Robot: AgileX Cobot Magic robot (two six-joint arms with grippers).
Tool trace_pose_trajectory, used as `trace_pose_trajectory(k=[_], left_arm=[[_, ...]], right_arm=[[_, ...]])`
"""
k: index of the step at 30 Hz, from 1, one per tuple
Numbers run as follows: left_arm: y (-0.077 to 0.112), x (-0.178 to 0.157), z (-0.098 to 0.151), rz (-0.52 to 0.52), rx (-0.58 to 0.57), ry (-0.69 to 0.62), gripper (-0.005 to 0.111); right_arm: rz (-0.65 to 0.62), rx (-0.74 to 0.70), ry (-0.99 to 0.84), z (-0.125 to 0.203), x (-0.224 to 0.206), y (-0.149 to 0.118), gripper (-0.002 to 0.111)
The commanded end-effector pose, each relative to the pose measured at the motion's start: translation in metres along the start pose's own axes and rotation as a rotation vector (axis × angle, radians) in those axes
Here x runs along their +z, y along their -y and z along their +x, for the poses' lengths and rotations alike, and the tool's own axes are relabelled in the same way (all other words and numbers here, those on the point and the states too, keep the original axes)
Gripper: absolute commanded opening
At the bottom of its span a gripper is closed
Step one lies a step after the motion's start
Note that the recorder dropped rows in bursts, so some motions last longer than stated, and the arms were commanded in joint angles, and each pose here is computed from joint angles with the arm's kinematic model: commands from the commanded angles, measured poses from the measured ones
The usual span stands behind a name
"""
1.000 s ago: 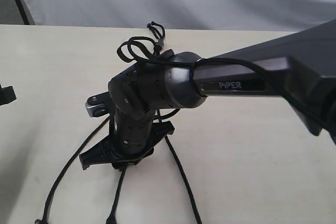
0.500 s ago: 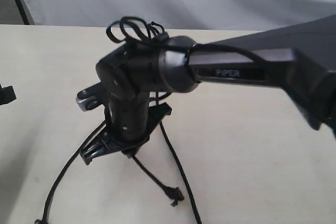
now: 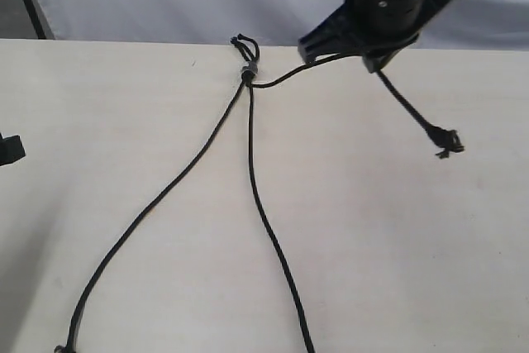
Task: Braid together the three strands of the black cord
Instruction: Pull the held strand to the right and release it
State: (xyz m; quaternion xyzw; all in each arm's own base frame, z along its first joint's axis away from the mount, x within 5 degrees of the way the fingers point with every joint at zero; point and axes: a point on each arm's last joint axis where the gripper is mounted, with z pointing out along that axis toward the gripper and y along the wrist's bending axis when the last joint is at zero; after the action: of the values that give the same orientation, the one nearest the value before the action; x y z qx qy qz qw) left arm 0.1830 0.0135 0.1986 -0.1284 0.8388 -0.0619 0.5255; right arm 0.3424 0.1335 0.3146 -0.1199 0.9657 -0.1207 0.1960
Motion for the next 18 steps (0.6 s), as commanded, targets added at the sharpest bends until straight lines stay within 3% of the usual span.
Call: trace_pose_trajectory(k=[1, 11, 18], left_arm=[[0.0, 0.001, -0.002, 0.001, -0.005, 0.006, 0.0], [0.0, 0.001, -0.002, 0.001, -0.005, 0.006, 0.0], [0.0, 0.001, -0.002, 0.002, -0.005, 0.007, 0.0]], right_arm=[[0.047, 0.079, -0.094, 0.005, 0.03, 0.031, 0.0], [0.007, 0.117, -0.241, 0.038, 0.139, 0.041, 0.0], [-0.01, 0.118, -0.347, 0.053, 0.183, 0.034, 0.0]])
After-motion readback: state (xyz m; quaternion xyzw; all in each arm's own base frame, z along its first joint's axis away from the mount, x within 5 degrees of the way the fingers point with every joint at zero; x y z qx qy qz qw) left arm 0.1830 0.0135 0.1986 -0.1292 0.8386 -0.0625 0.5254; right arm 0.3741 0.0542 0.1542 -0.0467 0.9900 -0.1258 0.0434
